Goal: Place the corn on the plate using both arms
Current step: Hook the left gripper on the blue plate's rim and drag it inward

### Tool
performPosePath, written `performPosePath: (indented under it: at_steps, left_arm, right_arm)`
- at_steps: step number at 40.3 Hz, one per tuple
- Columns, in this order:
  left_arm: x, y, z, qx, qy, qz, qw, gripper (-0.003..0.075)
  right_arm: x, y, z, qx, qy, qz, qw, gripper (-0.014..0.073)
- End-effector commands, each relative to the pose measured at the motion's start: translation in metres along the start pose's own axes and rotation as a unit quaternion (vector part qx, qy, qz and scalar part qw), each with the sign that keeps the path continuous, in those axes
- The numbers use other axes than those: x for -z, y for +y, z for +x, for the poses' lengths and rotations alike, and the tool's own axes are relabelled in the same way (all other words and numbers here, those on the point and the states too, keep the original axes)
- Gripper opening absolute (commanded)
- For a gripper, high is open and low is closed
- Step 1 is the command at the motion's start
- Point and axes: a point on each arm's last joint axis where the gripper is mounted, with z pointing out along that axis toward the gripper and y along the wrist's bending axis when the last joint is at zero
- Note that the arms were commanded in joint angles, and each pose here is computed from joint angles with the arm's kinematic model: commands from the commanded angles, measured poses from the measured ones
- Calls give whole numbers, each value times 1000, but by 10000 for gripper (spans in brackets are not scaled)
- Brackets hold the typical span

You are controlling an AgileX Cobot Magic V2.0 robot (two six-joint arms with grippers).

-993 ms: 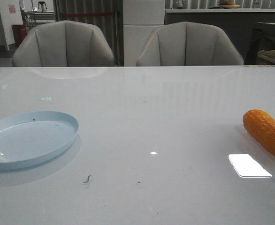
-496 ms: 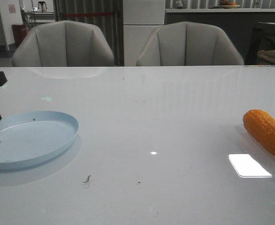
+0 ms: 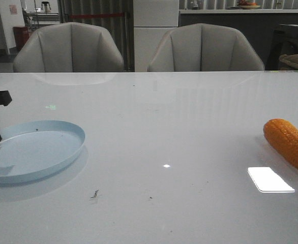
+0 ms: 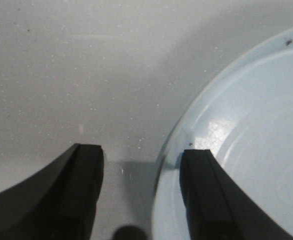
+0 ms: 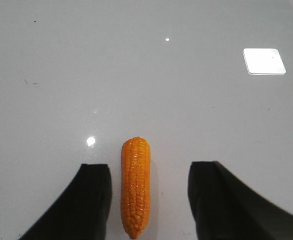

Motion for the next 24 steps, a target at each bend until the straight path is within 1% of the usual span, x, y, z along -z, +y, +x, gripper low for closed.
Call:
performPosePath:
  at_steps: [1,4,7,10,11,13,14,16,20,24]
  left_arm:
    - [20,-7,-8,0,-39,10,999,393]
    - [18,-9,-8,-2,-37,10,999,386]
    - [17,-12,-7,-6,-35,11,999,330]
    - [17,-14,-7,-9,-36,12,999,223]
    - [17,-15,-8,-10,-36,12,999,170]
    - [17,-15,-8,-10,-36,12,999,89]
    - [17,-16,-7,-11,-36,12,999,82]
    - [17,-16,-8,-11,-38,12,999,107]
    - [25,-18,-12,-14,-39,15,999,90]
    - [41,-22,-21,-21,-40,20,999,90]
  right_arm:
    - [6,1,-16,-2,-54,-3,999,456]
    - [6,1,-16,-2,-54,-3,999,456]
    - [6,1,-16,-2,-54,-3,999,456]
    - [6,1,-16,-2,-54,-3,999,456]
    - [6,1,-16,-2,-54,-3,999,456]
    - [6,1,-16,-2,-54,-3,999,456]
    - [6,1,-16,-2,-54,-3,999,456]
    - [6,1,-16,-2,-54,-3,999,456]
    - [6,1,-16,-2,-54,-3,999,456]
    - [6,1,-16,-2,-54,-3,999,456]
